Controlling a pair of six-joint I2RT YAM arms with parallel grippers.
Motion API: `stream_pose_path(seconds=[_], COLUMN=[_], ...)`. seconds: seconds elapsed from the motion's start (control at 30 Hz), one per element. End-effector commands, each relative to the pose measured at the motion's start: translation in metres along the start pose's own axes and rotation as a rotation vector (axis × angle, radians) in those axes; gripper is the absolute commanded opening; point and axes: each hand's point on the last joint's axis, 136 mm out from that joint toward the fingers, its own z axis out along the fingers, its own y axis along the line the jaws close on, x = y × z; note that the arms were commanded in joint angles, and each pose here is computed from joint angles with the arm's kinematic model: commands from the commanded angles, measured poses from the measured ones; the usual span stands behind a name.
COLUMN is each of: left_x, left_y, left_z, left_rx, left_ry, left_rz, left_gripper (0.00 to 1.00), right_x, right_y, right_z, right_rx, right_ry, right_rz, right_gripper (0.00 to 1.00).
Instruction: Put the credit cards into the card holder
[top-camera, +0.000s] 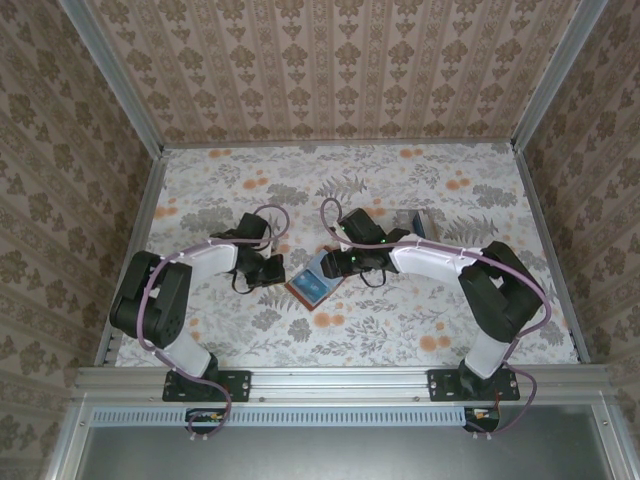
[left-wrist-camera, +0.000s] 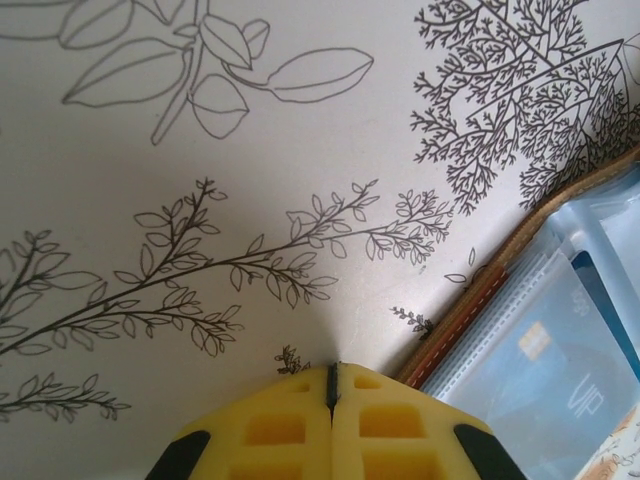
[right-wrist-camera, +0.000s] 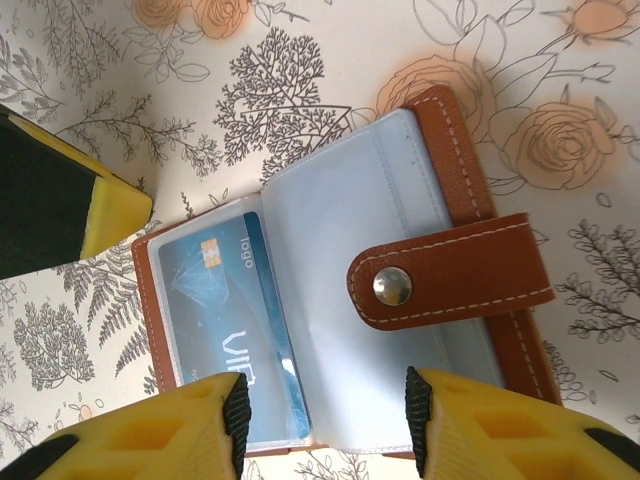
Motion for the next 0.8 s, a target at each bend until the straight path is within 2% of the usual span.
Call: stream_pose_path(seconds=[0.0, 0.77], left_x=[0.021, 0.021], left_y=[0.013, 0.003], left_z=[0.015, 0.023], left_rx=[-0.061, -0.06], left_ry=[0.063, 0.088], left_rz=[0.012, 0.042], left_gripper=[0.0, 0.0], right_x=[-0.005, 0.027], right_y=[-0.008, -0.029], right_z=[-0.009, 0.016], right_rx=[0.046, 0.094], right_ry=[-0.013, 0.056], right_rz=[-0.01, 0.036], right_gripper=[0.49, 0.51])
